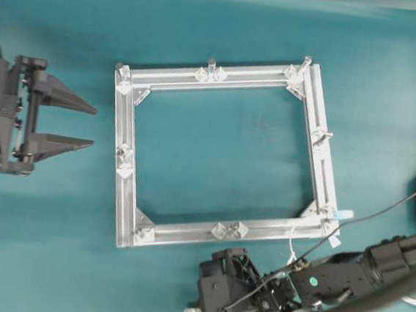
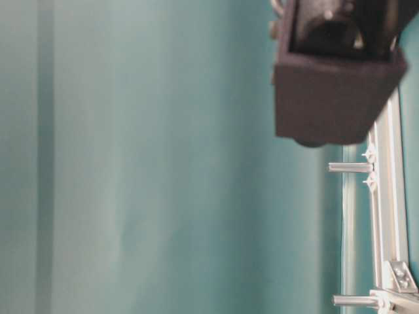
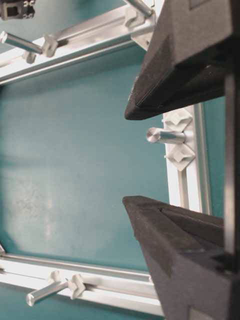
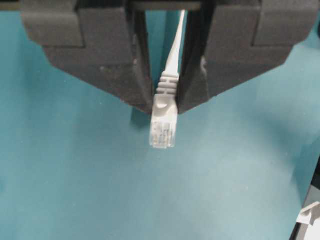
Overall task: Move the cable alternately left and right between 8 pins so it hooks onto each one.
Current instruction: 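Carry the white cable plug with the right gripper toward the frame's bottom-left corner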
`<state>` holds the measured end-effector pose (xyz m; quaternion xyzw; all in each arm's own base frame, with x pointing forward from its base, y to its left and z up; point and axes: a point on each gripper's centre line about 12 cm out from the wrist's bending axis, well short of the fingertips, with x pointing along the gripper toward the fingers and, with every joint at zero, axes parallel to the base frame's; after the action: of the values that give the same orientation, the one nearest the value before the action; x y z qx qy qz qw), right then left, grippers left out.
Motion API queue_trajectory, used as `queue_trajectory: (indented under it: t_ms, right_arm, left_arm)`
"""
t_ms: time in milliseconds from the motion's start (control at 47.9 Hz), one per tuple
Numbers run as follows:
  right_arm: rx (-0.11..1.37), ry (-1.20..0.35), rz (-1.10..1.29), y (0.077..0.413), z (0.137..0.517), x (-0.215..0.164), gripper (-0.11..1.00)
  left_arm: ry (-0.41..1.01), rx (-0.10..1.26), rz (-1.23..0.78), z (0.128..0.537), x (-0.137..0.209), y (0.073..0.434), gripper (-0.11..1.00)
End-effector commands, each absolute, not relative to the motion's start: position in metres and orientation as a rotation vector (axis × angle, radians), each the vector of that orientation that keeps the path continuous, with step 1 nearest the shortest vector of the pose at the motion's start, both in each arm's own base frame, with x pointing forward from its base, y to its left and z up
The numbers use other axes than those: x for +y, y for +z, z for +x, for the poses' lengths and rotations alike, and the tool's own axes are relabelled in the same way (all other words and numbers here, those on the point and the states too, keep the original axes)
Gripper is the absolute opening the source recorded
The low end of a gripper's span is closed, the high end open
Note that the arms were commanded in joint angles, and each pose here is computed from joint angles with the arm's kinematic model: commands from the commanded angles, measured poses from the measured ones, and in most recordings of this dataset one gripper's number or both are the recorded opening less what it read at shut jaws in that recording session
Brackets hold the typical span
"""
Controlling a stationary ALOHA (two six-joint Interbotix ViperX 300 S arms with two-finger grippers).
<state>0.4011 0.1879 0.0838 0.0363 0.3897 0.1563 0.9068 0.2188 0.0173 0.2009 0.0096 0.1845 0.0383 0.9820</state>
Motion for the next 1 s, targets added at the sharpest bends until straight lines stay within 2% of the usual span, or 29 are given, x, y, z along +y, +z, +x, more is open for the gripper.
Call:
queue_trajectory:
  t_ms: [0,167,418,543,731,856,982]
  right_arm:
    - [0.785,0.332,0.075,0.094,0.405,0.193,0.17]
    - [0.829,0.312,0.059,0.103,0.402,0.190,0.16]
    - [0.809,0.293,0.074,0.158,0.381,0.177,0.16]
    - [0.832,0.267,0.098,0.168,0.365,0.168,0.16]
    - [0.953,0.113,0.231,0.161,0.338,0.140,0.16]
    - [0.946,0.040,0.242,0.169,0.326,0.122,0.16]
    - [0.963,-0.123,0.270,0.177,0.314,0.094,0.16]
  left_arm:
    - [0.073,0.342,0.032,0.212,0.016,0.207,0.66]
    - [0.068,0.341,0.030,0.192,0.014,0.206,0.65]
    - [0.058,0.378,0.014,0.162,0.011,0.199,0.65]
    - [0.057,0.371,0.004,0.153,0.010,0.200,0.65]
    - [0.068,0.350,0.001,0.150,0.011,0.201,0.65]
    - [0.076,0.354,0.000,0.150,0.012,0.200,0.65]
    - [0.076,0.353,0.000,0.150,0.012,0.200,0.65]
